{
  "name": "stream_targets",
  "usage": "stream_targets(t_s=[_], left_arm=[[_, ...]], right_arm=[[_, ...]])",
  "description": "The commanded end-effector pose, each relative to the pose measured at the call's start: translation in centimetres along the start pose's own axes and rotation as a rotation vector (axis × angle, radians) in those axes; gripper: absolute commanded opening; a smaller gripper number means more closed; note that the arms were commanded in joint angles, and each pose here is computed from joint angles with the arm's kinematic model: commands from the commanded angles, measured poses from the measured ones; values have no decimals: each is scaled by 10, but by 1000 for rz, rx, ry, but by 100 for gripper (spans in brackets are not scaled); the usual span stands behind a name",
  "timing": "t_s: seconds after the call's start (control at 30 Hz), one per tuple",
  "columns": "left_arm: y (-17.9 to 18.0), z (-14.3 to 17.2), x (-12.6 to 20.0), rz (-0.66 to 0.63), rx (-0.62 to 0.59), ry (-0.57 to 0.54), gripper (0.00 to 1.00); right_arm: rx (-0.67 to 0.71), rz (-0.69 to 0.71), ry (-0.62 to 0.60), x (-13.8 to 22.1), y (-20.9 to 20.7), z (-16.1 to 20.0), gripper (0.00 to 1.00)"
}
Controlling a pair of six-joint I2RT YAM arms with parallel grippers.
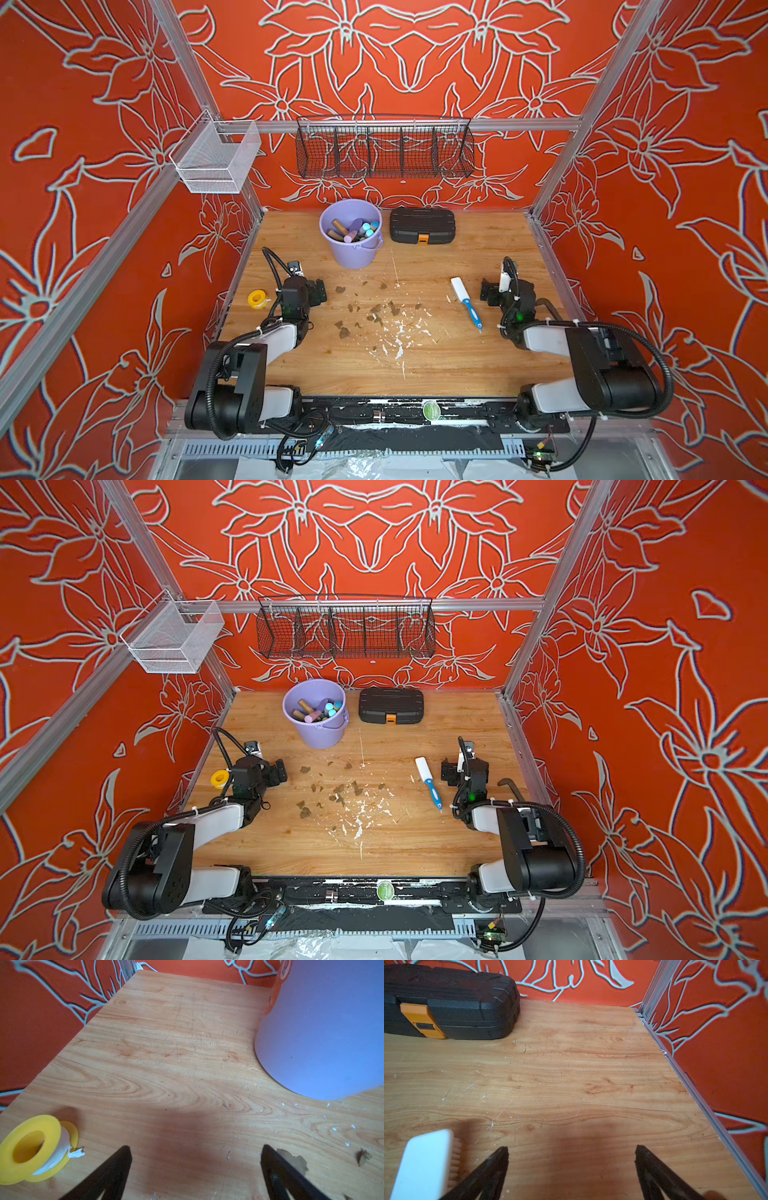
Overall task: Brush the soil off the hand trowel and place it into the bucket
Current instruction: Reset both arms
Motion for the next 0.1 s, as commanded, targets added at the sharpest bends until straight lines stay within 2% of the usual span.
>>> stream_targets(t_s=[0.0,0.07], left_arm=[[-2,1,-1,9,-17,6,97],[-2,2,-1,10,-18,7,97]], right_arm=[[-6,-24,3,-5,4,-5,97],[-5,-24,9,-2,3,-4,97]])
Point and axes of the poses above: each gripper's point midway between its finger pads, its own x axis back along the fingers, its own y axis along the line the jaws close on, z = x × y, the point moved 3 cm from there along x, back along the fingers, and after that the axes turned 14 degrees about -x, right-handed, at the moved point
